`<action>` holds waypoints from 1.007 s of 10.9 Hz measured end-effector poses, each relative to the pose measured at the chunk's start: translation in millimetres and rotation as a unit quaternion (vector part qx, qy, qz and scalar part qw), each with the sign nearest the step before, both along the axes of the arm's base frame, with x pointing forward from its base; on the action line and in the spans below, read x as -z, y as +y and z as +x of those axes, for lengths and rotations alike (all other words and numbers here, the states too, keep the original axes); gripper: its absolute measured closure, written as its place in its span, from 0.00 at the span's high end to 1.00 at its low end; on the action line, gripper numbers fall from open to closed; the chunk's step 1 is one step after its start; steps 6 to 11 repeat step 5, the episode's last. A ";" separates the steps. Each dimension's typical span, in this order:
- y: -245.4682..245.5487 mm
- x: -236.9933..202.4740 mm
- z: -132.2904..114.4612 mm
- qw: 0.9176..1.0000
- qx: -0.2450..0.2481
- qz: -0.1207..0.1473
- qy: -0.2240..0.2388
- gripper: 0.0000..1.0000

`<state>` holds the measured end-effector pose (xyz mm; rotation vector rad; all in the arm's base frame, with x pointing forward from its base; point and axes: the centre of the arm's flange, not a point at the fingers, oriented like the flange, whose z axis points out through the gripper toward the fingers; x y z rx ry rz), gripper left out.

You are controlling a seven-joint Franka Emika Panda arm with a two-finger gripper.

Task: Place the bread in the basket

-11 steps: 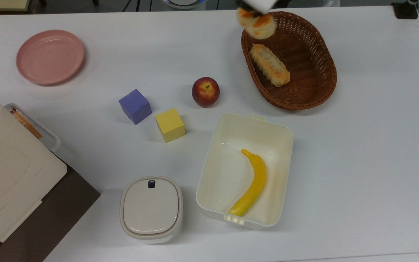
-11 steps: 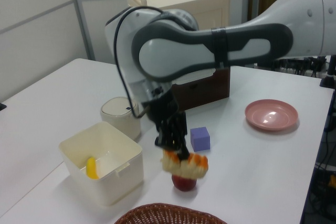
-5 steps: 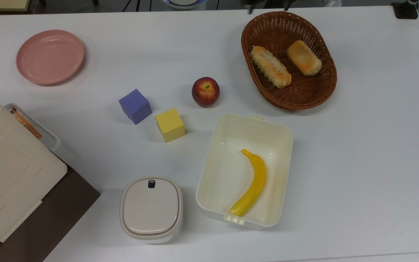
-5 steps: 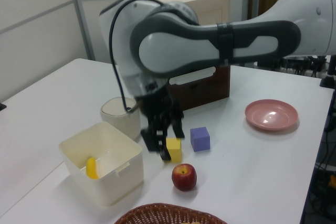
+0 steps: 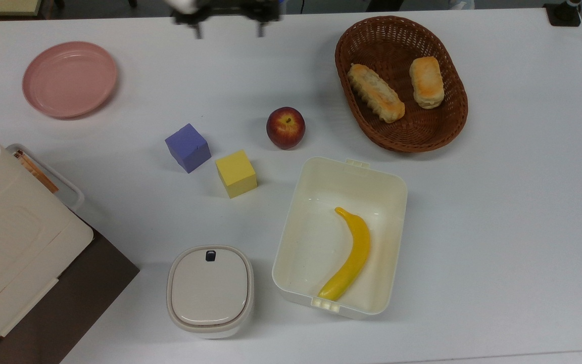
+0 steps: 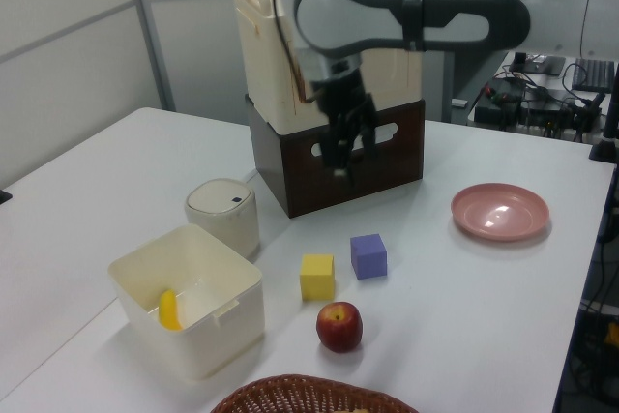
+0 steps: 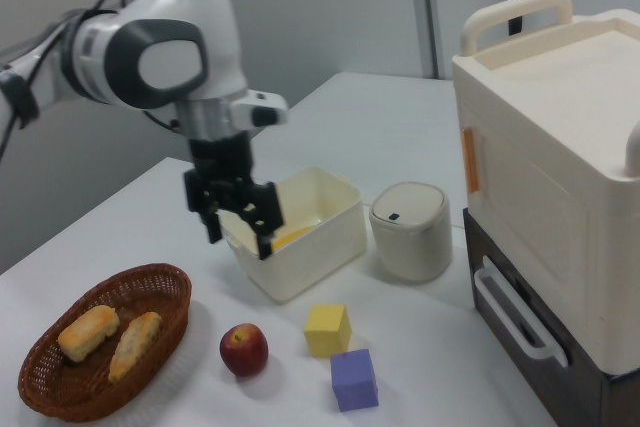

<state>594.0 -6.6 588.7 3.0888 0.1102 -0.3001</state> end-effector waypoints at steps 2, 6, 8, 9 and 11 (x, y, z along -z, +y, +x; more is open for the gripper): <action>-57.7 -4.4 9.7 0.999 0.027 -0.002 -0.048 1.00; -101.1 -12.8 15.8 0.993 0.054 -0.011 -0.100 1.00; -101.1 -12.8 15.8 0.993 0.054 -0.011 -0.100 1.00; -101.1 -12.8 15.8 0.993 0.054 -0.011 -0.100 1.00; -101.1 -12.8 15.8 0.993 0.054 -0.011 -0.100 1.00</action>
